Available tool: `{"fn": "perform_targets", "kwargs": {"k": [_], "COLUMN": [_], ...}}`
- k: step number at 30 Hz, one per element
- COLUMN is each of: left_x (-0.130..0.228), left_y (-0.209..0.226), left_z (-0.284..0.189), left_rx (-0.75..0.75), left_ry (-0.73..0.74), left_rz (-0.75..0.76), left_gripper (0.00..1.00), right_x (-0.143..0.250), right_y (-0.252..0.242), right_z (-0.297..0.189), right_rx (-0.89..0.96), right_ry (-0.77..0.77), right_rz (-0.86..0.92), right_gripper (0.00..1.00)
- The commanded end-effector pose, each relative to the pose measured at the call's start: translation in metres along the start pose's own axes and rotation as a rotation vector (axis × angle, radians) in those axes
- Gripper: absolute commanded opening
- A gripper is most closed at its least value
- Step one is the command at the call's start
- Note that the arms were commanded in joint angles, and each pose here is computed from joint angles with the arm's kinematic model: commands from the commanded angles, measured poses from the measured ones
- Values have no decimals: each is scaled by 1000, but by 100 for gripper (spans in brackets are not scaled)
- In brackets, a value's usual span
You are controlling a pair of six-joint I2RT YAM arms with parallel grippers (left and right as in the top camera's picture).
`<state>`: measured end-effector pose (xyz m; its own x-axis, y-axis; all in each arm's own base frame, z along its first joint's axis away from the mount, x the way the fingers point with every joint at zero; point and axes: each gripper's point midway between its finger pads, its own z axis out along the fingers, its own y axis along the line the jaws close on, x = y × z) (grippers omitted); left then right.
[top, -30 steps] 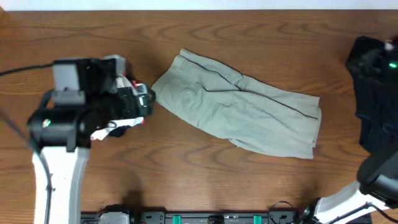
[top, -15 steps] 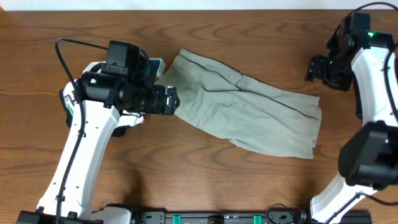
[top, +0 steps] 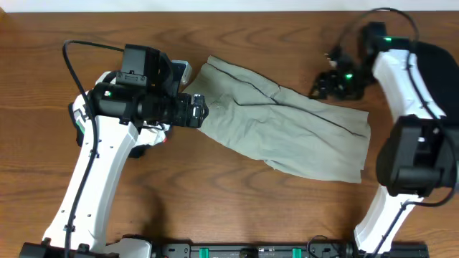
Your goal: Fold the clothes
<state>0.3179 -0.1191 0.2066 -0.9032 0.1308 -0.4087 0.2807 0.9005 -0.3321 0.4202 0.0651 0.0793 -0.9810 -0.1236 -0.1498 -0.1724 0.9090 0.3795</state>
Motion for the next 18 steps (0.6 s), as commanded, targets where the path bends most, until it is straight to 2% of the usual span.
{"fn": "perform_targets", "kwargs": {"k": [1, 3, 5, 8, 11, 14, 15, 18], "left_x": [-2, 1, 3, 7, 9, 11, 11, 12], "left_y": [-2, -4, -6, -8, -5, 1, 2, 5], "left_z": [-6, -10, -17, -30, -44, -59, -62, -74], "left_rx": [-1, -1, -1, -19, -66, -125, -139, -178], "left_ry": [-12, -10, -17, -42, -76, -115, -125, -161], "left_rz": [19, 18, 21, 34, 43, 50, 53, 59], "left_gripper": [93, 93, 93, 93, 94, 94, 94, 94], "right_x": [0, -2, 0, 7, 13, 25, 29, 42], "right_y": [19, 27, 33, 47, 63, 88, 97, 125], "right_z": [30, 47, 62, 76, 78, 70, 66, 45], "right_rx": [-23, -28, -30, -45, -57, -119, -145, -206], "right_ry": [37, 51, 74, 112, 133, 162, 167, 179], "right_rz": [-86, -115, -135, -166, -223, -289, -307, -367], "right_gripper": [82, 82, 75, 57, 23, 4, 2, 2]}}
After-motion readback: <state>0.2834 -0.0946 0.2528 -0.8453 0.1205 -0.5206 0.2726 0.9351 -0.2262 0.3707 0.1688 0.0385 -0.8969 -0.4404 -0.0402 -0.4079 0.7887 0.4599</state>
